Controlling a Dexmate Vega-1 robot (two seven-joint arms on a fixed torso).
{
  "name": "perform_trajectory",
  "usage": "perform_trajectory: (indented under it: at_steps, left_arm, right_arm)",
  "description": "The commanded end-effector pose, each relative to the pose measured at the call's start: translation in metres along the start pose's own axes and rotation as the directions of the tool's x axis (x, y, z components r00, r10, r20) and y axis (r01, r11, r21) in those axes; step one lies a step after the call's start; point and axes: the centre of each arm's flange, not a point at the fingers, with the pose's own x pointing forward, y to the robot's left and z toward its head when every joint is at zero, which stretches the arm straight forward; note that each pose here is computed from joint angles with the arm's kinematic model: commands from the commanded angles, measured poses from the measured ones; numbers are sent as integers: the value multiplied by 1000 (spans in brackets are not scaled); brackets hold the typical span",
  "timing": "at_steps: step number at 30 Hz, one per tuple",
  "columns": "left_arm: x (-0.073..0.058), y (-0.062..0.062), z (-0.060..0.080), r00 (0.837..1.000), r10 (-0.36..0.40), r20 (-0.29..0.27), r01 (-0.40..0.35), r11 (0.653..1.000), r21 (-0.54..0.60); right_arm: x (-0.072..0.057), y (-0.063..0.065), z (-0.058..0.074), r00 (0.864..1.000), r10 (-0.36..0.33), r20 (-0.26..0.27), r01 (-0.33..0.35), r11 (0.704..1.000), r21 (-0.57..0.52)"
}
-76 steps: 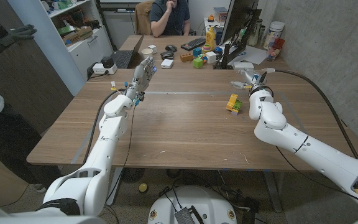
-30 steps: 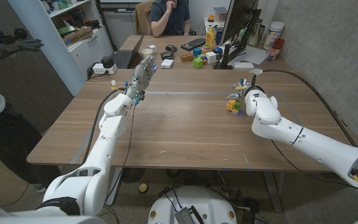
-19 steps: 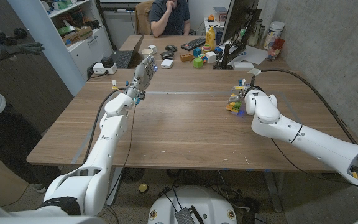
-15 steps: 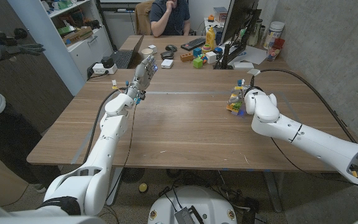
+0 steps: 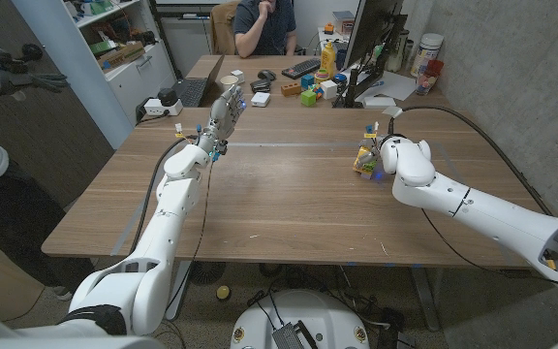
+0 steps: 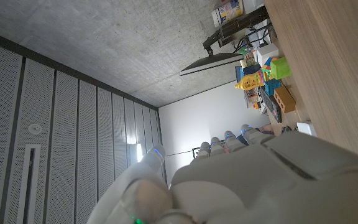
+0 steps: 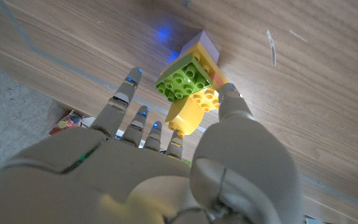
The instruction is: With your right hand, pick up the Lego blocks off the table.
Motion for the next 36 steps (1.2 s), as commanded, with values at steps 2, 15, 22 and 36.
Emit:
perform_trajectory:
  at_steps: [2, 15, 22, 36]
  left_arm:
    - [-3, 0, 3, 1000, 3, 7, -3, 1000, 1]
    - [-8, 1, 6, 1000, 11, 17, -11, 1000, -1]
    - [-8, 1, 5, 1000, 9, 16, -9, 1000, -2]
    - [-5, 1, 4, 1000, 2, 16, -2, 1000, -1]
  right_arm:
    - [6, 6, 4, 990, 142, 16, -142, 989, -30]
    - [10, 9, 7, 989, 146, 2, -146, 987, -72]
    - [5, 7, 9, 1000, 16, 27, -14, 999, -44]
    - [0, 0, 6, 993, -99, 62, 97, 995, 26]
